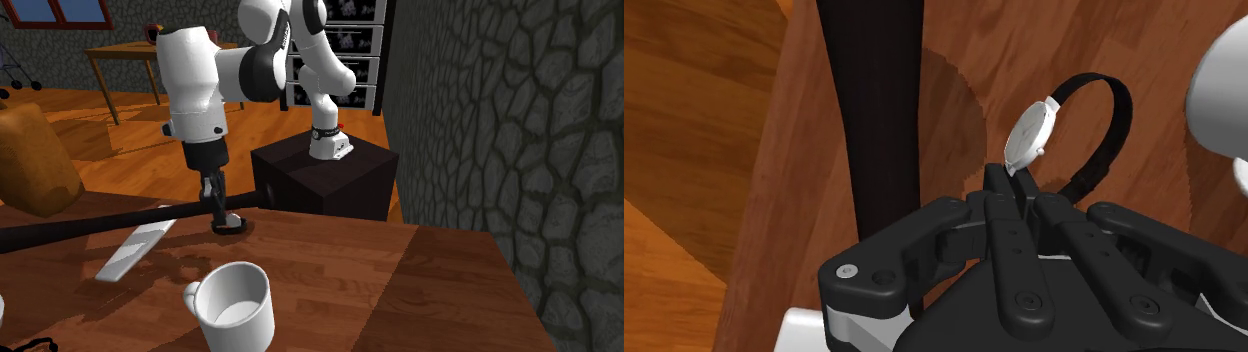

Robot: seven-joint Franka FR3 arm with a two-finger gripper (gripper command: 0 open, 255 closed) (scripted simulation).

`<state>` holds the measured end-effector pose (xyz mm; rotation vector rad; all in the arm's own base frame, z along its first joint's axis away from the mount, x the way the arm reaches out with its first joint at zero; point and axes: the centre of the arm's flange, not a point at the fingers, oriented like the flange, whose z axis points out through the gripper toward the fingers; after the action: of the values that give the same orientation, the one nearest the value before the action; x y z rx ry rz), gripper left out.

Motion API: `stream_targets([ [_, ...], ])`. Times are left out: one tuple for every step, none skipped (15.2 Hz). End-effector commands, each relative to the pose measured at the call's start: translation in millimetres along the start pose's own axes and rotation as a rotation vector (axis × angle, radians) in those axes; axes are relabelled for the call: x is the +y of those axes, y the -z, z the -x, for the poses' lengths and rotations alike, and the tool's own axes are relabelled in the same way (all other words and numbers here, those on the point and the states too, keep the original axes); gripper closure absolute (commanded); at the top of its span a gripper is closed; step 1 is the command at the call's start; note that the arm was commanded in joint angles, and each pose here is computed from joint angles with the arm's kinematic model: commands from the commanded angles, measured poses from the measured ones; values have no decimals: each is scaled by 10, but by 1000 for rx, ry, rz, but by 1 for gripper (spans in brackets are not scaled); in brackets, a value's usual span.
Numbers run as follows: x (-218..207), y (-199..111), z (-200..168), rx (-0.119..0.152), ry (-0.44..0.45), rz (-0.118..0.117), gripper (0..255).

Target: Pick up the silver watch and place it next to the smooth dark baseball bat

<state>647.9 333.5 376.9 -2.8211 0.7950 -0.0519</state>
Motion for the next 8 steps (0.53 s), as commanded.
stream_targets([
  [31,-130,-2,-2,-1,4,255],
  [42,-181,-3,-2,-1,4,255],
  [53,-233,-4,-2,-1,4,255],
  [64,-284,-5,-2,-1,4,255],
  [79,-355,-7,-2,-1,4,255],
  [79,-355,-7,-2,-1,4,255],
  [79,-355,-7,-2,-1,4,255],
  [79,-355,-7,-2,-1,4,255],
])
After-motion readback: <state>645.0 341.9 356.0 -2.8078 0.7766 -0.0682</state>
